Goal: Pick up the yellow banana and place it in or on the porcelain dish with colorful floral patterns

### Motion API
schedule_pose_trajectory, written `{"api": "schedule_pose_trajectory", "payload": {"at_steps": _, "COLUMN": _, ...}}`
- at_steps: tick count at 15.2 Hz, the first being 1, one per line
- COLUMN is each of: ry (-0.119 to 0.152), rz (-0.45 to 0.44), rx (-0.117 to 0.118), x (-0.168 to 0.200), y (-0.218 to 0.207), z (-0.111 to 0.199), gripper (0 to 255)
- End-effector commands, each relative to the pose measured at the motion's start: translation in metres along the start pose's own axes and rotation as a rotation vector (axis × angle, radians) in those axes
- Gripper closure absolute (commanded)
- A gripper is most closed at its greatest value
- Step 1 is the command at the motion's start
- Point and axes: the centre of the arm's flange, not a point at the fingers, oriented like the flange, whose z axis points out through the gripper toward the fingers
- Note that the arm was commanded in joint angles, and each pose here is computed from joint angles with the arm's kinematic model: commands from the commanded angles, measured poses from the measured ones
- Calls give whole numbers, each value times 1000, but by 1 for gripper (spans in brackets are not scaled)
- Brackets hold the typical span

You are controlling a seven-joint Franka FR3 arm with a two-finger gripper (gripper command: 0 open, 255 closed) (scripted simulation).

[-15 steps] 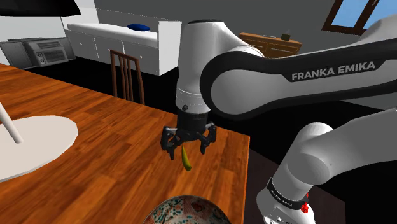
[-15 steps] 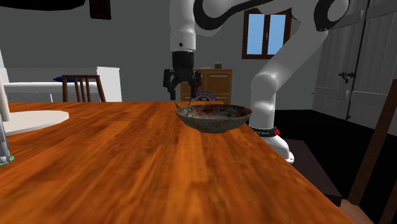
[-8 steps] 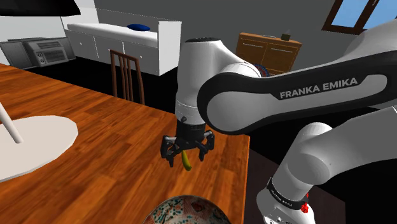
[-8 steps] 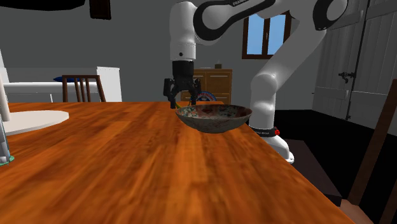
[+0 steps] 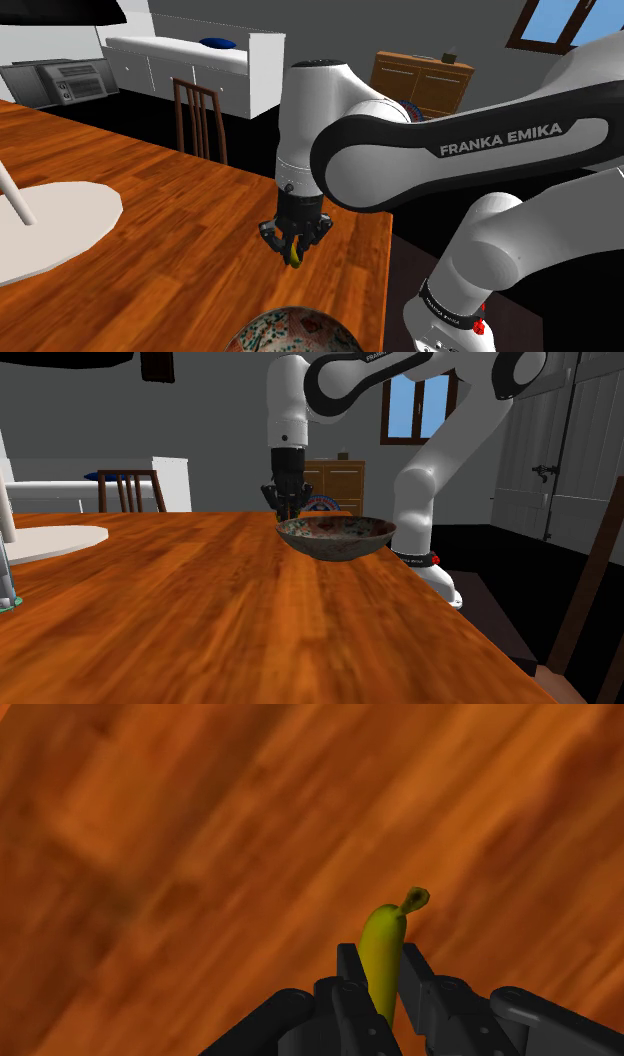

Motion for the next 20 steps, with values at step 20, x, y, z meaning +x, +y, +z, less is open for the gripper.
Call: {"api": "schedule_pose_trajectory", "payload": {"at_steps": 20, "ry": 0, "rz": 0, "rx": 0, "x": -2, "y": -1, "z": -69, "gripper": 255}}
